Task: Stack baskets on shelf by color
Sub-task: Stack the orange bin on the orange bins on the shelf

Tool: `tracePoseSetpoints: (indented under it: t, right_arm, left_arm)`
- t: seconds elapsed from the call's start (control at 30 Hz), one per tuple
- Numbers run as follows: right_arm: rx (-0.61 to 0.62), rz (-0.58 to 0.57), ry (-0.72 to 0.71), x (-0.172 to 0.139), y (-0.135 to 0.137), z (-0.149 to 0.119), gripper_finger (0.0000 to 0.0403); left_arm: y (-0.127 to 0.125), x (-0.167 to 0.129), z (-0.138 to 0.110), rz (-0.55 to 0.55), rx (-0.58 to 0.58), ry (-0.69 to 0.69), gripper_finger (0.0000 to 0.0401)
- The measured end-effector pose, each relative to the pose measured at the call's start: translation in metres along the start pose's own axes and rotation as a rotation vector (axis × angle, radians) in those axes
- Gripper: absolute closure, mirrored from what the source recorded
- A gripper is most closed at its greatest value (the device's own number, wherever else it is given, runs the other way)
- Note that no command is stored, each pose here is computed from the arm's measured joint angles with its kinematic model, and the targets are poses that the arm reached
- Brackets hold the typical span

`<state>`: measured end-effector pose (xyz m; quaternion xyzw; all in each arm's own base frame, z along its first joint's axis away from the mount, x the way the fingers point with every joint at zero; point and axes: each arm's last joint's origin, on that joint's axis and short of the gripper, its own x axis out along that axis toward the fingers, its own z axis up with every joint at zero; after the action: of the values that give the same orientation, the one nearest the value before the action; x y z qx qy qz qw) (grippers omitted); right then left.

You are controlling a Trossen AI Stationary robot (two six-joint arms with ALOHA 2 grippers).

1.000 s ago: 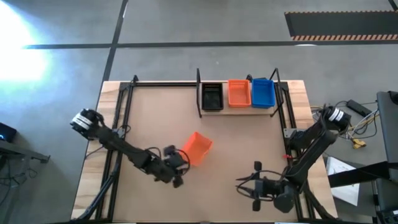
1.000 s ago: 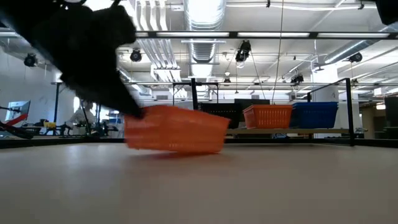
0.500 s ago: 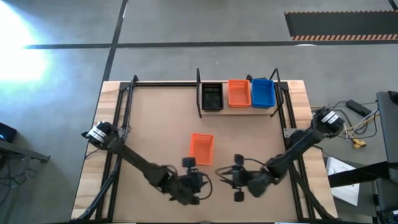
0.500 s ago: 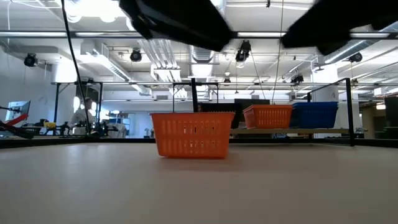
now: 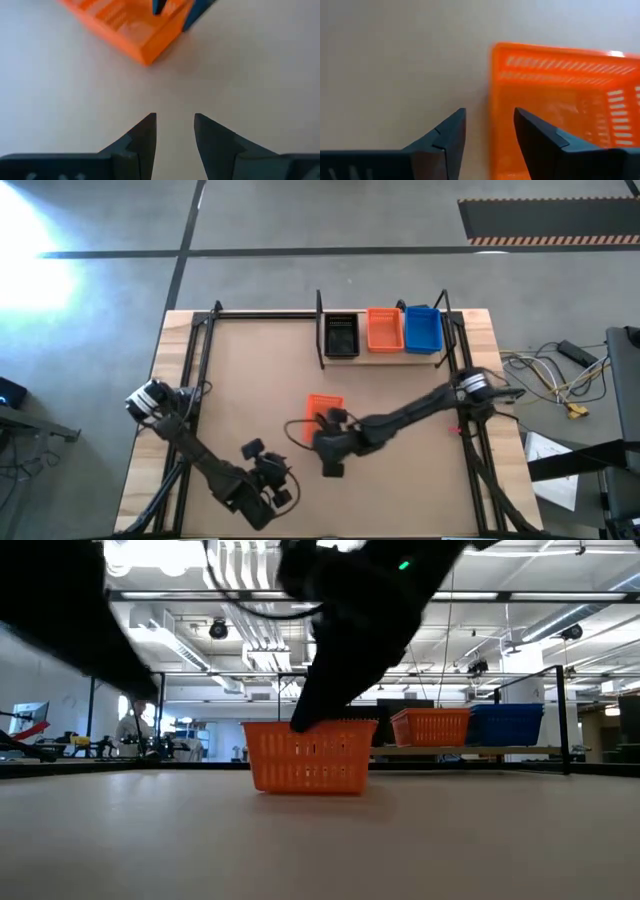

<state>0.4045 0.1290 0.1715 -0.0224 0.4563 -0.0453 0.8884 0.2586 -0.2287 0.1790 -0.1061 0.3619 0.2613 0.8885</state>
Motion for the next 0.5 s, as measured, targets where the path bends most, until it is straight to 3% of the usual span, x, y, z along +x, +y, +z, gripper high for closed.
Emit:
tracePoseSetpoints:
  t: [0.13, 0.27, 0.33, 0.5]
  right_arm:
    - [-0.038, -0.034, 0.159, 0.017, -0.012, 0.009, 0.0268]
    - [-0.1, 0.0, 0.248, 0.019, -0.012, 0.007, 0.0334]
    - [-0.12, 0.034, 0.287, 0.013, -0.01, 0.003, 0.0376]
    - [-0.191, 0.062, 0.345, -0.026, 0.004, -0.013, 0.0393]
  left_arm:
    - [0.007, 0.008, -0.02, -0.012, -0.081, -0.024, 0.0285]
    - [0.007, 0.017, -0.031, -0.081, -0.141, -0.068, 0.0285]
    - [0.007, 0.022, -0.035, -0.119, -0.156, -0.086, 0.0285]
    - [0.004, 0.027, -0.039, -0.211, -0.168, -0.144, 0.0285]
